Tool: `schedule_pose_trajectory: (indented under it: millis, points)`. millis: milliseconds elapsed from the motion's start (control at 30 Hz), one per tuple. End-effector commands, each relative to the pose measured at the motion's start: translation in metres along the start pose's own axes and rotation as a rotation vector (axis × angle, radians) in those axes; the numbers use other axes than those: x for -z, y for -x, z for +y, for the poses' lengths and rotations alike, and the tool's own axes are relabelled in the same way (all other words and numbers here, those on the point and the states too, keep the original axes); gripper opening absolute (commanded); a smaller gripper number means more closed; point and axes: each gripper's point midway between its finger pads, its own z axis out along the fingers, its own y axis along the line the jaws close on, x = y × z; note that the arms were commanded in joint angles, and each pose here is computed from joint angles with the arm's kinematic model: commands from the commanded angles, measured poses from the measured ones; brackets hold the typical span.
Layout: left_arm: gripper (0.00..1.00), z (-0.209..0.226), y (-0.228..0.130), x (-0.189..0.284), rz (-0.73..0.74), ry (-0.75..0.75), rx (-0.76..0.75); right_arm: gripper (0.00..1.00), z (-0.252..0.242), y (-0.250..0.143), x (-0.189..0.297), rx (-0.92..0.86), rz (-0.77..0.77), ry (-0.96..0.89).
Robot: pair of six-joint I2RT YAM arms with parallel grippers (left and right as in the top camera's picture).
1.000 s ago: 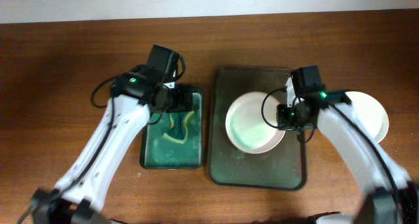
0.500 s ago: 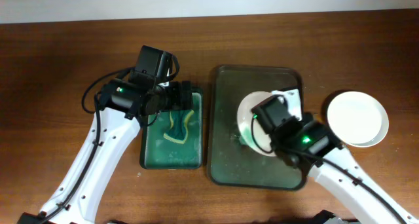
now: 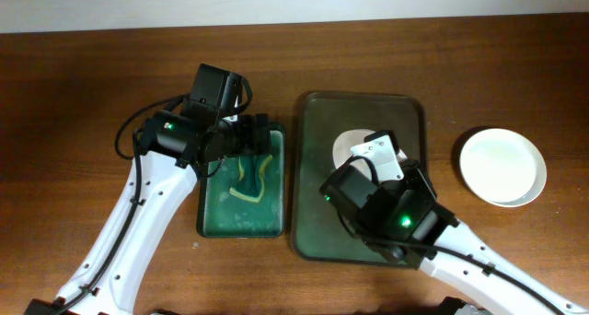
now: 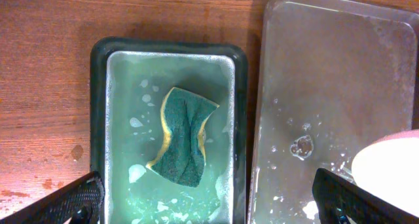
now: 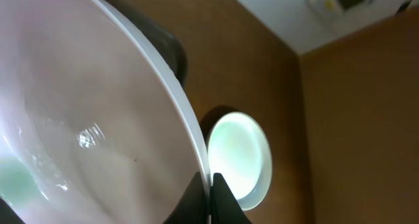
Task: Clean dirty plates on tray and stack at the side
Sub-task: 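Lift the plate with the right gripper and stack it on the side stack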
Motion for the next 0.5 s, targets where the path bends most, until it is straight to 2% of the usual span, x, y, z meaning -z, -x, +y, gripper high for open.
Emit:
schedule_pose_trajectory:
  millis: [0, 167, 467]
  points:
    - [0.99, 0.001, 0.006, 0.005, -0.019, 0.003, 0.015, 0.04, -0.011, 0.016, 0.018, 0.049, -0.109, -0.115]
    - [0.99, 0.001, 0.006, 0.005, -0.019, 0.003, 0.015, 0.04, -0.011, 0.029, 0.039, 0.113, -0.21, -0.18]
    - [0.99, 0.001, 0.006, 0.005, -0.019, 0.003, 0.015, 0.04, -0.011, 0.03, 0.041, 0.132, -0.215, -0.188]
